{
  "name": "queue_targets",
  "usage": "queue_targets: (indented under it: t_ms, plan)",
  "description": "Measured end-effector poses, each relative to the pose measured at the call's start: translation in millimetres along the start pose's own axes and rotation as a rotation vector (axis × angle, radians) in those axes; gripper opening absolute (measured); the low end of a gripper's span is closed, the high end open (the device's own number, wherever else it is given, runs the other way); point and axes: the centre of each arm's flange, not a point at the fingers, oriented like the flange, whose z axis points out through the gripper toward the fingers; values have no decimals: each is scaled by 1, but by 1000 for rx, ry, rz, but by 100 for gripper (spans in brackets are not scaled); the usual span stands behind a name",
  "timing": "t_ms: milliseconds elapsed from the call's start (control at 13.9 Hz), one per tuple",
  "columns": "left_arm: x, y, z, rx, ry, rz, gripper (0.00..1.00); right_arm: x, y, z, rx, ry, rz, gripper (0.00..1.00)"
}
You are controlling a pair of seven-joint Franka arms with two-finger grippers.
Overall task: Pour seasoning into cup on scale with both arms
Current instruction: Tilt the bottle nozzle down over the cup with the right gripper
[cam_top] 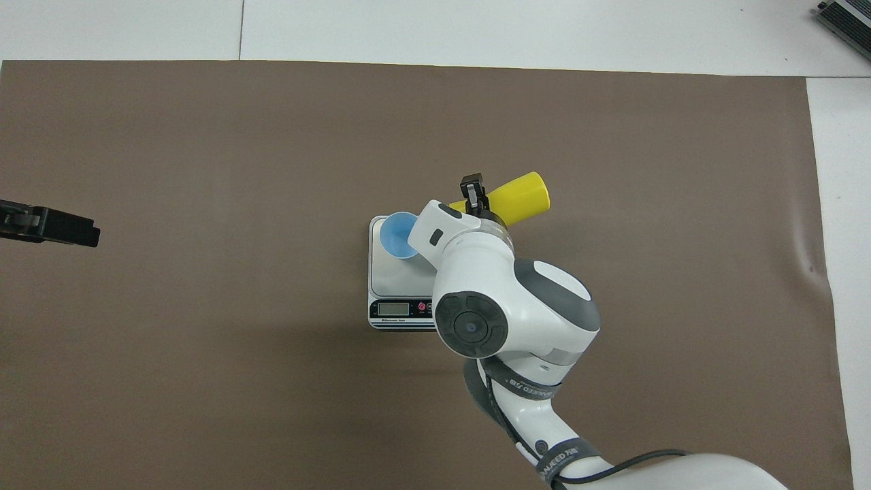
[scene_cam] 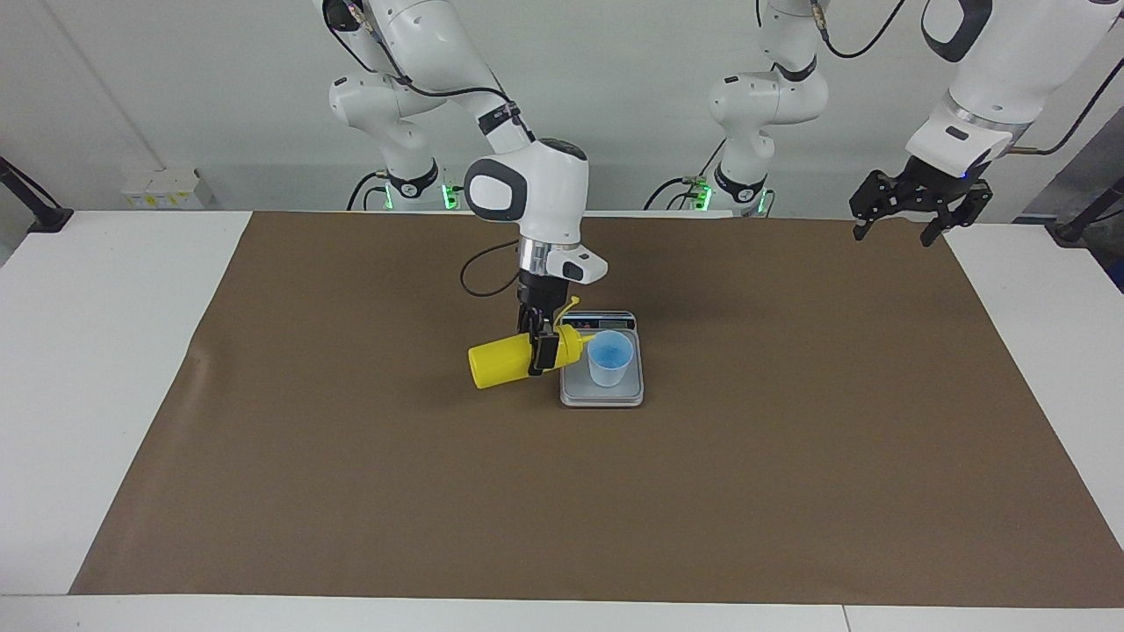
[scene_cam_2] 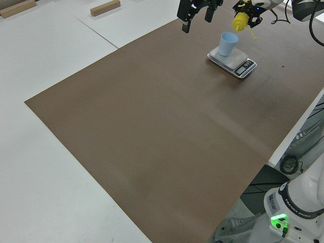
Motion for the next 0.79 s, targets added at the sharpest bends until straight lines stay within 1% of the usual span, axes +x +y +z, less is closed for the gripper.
queue_targets:
  t_ms: [215, 359, 574, 789]
  plan:
    - [0, 0, 0, 0, 0, 0, 100, 15, 5, -1, 13, -50, -32, 43]
    - [0, 0, 0, 0, 0, 0, 100, 27, 7, -1, 4, -80, -56, 43]
    - [0, 0, 0, 0, 0, 0, 100, 28, 8, 7, -11, -115, -86, 43]
    - [0, 0, 0, 0, 0, 0, 100, 29, 6, 7, -7, -149, -105, 43]
